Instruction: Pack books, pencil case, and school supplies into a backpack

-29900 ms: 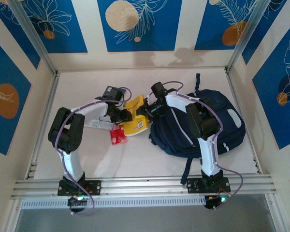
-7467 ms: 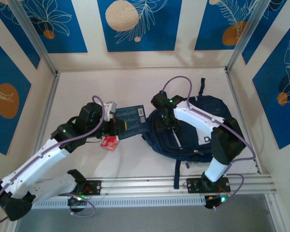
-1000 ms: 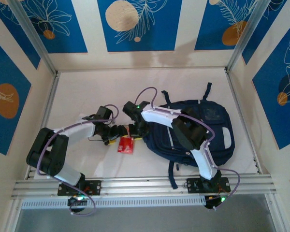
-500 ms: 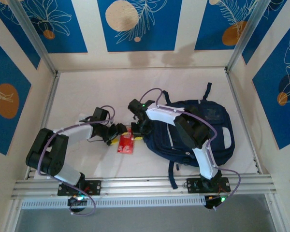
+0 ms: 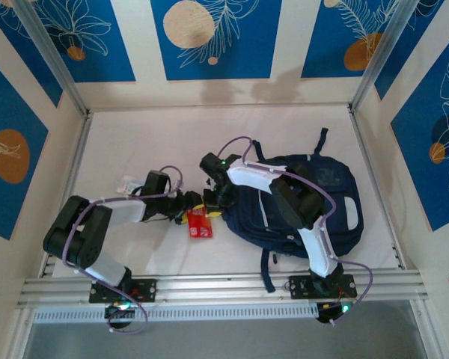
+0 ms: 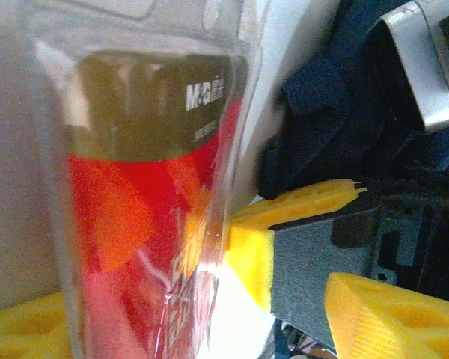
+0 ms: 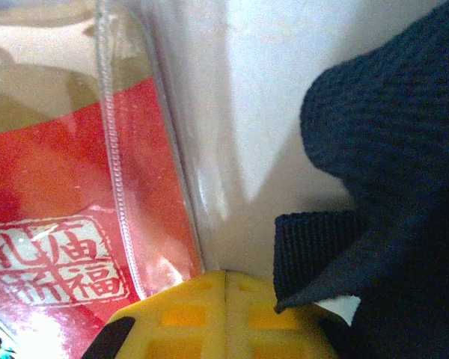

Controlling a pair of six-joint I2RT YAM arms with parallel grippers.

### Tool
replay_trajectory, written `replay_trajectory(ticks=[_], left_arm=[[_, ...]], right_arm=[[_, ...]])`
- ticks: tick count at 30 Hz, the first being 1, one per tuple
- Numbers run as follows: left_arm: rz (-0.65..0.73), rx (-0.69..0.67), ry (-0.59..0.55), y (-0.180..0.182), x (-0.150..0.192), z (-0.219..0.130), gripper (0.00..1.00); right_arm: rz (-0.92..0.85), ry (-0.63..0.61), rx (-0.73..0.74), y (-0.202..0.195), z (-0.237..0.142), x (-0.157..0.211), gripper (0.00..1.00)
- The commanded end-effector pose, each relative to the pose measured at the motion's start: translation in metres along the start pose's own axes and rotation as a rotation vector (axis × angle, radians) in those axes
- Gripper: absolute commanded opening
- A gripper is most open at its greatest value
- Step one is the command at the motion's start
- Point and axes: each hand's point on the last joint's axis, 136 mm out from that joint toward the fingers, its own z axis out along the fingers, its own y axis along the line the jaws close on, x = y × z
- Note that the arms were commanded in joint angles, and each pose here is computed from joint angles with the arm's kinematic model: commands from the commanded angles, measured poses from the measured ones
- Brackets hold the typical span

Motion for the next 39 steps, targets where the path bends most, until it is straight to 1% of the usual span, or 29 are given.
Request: replay_trajectory(ticks=[1,4,7,14,17,20,22,26,29,32,34,35,37,39], left_arm=[[0.117,0.191,0.091,-0.046,0.015,0.000,0.62],[0.099,0.140,0.104,-0.028,0.018,0.005,0.50],[0.095,0.102,0.091,-0.018,0.018,0.007,0.37],[0.120,0.036,0.063,-0.009,0.018,0.000,0.21],[0.135,0.006,0.054,-0.005,0.018,-0.004,0.10],[0.158,-0.013,0.039,-0.006,0.019,-0.011,0.00],[0.192,-0.023,0.022,-0.010,0.020,-0.020,0.00],[0.309,-0.018,-0.059,-0.030,0.020,-0.044,0.00],[0.402,0.048,-0.139,-0.059,0.020,-0.067,0.00],[0.434,0.175,-0.153,-0.093,0.024,-0.079,0.00],[0.430,0.309,-0.172,-0.119,0.025,-0.085,0.00],[0.437,0.371,-0.186,-0.131,0.026,-0.090,0.00],[0.473,0.444,-0.188,-0.149,0.031,-0.099,0.00],[0.541,0.483,-0.148,-0.162,0.043,-0.103,0.00]], right_arm=[[0.067,0.056,0.055,-0.026,0.035,0.009,0.00],[0.066,0.047,0.053,-0.026,0.032,0.009,0.00],[0.066,0.037,0.058,-0.027,0.028,0.010,0.00],[0.072,-0.001,0.086,-0.034,0.017,0.011,0.00],[0.070,-0.010,0.097,-0.036,0.012,0.012,0.00],[0.054,-0.055,0.113,-0.036,-0.001,0.008,0.00],[0.033,-0.100,0.109,-0.033,-0.016,0.004,0.01],[-0.036,-0.191,0.059,-0.018,-0.058,0.000,0.09],[-0.076,-0.266,-0.016,-0.008,-0.095,0.004,0.18],[-0.142,-0.339,-0.168,0.008,-0.135,0.016,0.30],[-0.210,-0.399,-0.329,0.022,-0.166,0.028,0.39],[-0.228,-0.427,-0.403,0.027,-0.181,0.032,0.41],[-0.238,-0.449,-0.567,0.033,-0.211,0.038,0.45],[-0.268,-0.425,-0.711,0.039,-0.234,0.047,0.50]])
